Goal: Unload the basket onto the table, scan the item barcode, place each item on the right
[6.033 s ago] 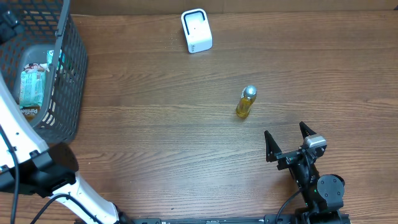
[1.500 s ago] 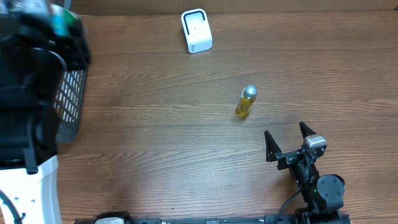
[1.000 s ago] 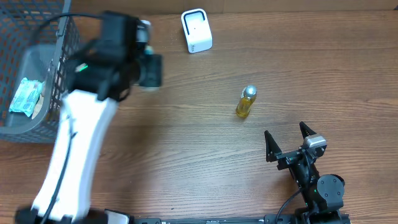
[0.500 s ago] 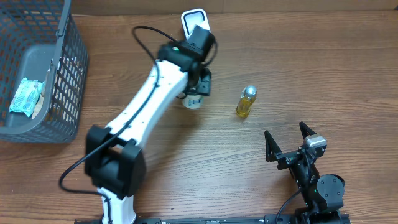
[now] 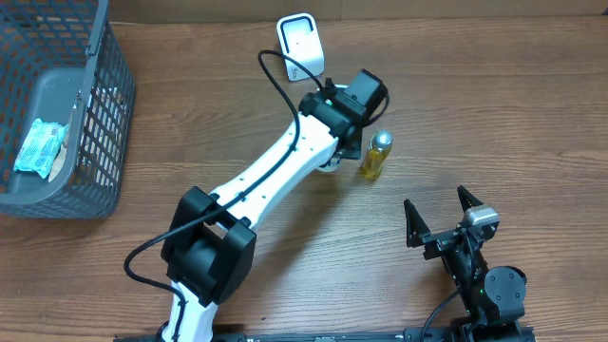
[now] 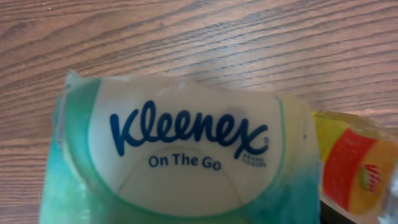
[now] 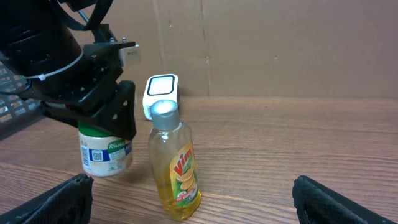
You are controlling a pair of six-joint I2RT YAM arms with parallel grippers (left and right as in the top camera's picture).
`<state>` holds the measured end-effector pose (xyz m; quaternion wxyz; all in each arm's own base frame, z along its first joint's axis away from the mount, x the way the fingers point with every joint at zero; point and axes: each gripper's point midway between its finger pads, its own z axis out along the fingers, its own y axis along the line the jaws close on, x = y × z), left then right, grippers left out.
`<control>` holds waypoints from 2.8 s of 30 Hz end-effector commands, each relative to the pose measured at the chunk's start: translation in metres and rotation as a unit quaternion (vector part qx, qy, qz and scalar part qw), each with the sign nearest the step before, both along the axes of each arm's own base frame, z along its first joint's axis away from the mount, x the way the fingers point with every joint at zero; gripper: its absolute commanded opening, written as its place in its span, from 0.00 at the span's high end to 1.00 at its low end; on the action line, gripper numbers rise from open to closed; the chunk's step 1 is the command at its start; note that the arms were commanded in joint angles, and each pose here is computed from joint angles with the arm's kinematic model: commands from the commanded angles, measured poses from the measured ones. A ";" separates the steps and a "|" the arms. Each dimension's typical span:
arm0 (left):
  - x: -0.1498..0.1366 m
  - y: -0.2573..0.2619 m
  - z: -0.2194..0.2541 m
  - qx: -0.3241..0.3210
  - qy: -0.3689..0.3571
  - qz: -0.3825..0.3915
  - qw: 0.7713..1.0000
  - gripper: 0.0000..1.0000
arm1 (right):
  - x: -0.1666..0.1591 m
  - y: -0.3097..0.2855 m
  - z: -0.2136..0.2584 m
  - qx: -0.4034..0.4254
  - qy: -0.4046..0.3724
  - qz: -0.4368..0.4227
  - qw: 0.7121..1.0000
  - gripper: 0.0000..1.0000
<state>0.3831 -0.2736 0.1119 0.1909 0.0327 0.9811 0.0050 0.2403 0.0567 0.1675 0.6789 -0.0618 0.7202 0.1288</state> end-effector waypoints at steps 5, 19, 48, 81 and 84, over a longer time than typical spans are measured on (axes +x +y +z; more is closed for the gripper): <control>-0.003 0.005 -0.011 0.010 -0.013 0.037 0.999 0.58 | 0.001 -0.001 -0.001 0.001 -0.001 -0.004 1.000 0.00; -0.015 0.014 -0.050 0.023 0.005 0.035 0.999 0.55 | 0.001 -0.001 -0.001 0.001 -0.001 -0.004 1.000 0.00; -0.008 0.005 -0.022 -0.020 0.018 -0.010 1.000 0.09 | 0.001 -0.001 -0.001 0.001 -0.001 -0.004 1.000 0.00; -0.005 0.010 0.012 -0.051 0.017 -0.039 0.998 0.49 | 0.001 -0.001 -0.001 0.001 -0.001 -0.004 1.000 0.00; -0.011 0.014 0.009 -0.042 0.031 -0.038 0.998 0.48 | 0.001 -0.001 -0.001 0.001 -0.001 -0.004 1.000 0.00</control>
